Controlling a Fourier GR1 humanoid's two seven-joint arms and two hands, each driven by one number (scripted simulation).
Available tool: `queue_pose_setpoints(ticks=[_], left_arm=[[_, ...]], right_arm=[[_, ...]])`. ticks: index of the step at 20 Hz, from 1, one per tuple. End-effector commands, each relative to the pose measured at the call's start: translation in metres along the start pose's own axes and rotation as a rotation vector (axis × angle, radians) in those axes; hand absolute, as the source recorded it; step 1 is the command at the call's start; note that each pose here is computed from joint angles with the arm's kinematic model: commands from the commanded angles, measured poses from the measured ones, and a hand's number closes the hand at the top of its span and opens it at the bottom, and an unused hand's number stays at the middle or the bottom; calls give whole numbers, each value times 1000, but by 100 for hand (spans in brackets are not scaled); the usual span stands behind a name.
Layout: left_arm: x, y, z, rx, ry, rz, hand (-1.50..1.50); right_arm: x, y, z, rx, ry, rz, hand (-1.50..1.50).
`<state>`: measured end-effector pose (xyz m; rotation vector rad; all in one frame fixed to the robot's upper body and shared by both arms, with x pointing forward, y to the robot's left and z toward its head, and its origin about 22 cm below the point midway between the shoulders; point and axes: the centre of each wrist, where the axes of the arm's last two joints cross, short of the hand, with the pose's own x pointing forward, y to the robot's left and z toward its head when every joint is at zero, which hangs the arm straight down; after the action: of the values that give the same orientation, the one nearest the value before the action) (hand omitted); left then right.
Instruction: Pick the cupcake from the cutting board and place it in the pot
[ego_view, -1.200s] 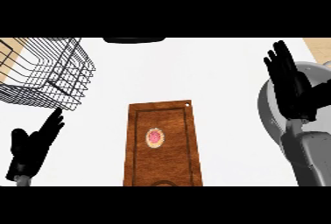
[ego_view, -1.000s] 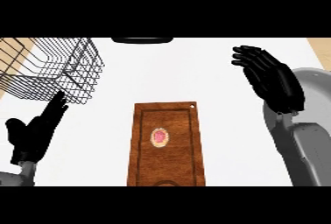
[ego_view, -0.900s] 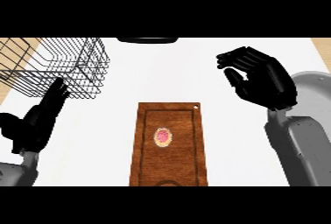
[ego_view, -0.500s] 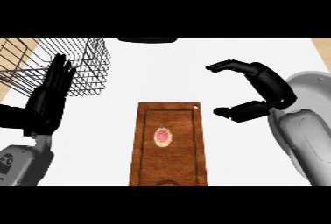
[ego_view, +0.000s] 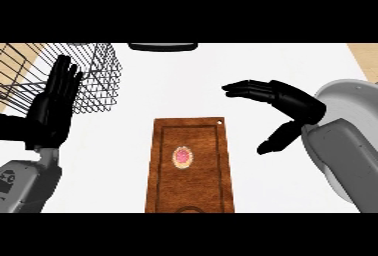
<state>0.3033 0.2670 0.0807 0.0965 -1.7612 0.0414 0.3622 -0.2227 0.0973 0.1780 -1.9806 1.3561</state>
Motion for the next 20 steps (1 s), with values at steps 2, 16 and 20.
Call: queue_pose_setpoints(ticks=[2, 16, 20], left_arm=[[4, 19, -8, 1, 5, -2, 0], [2, -11, -8, 3, -16, 7, 0], [-12, 3, 1, 23, 1, 10, 0]], right_arm=[[17, 4, -33, 211, 83, 160, -150], [53, 52, -91, 368, 261, 190, -150], [45, 93, -87, 392, 255, 152, -150]])
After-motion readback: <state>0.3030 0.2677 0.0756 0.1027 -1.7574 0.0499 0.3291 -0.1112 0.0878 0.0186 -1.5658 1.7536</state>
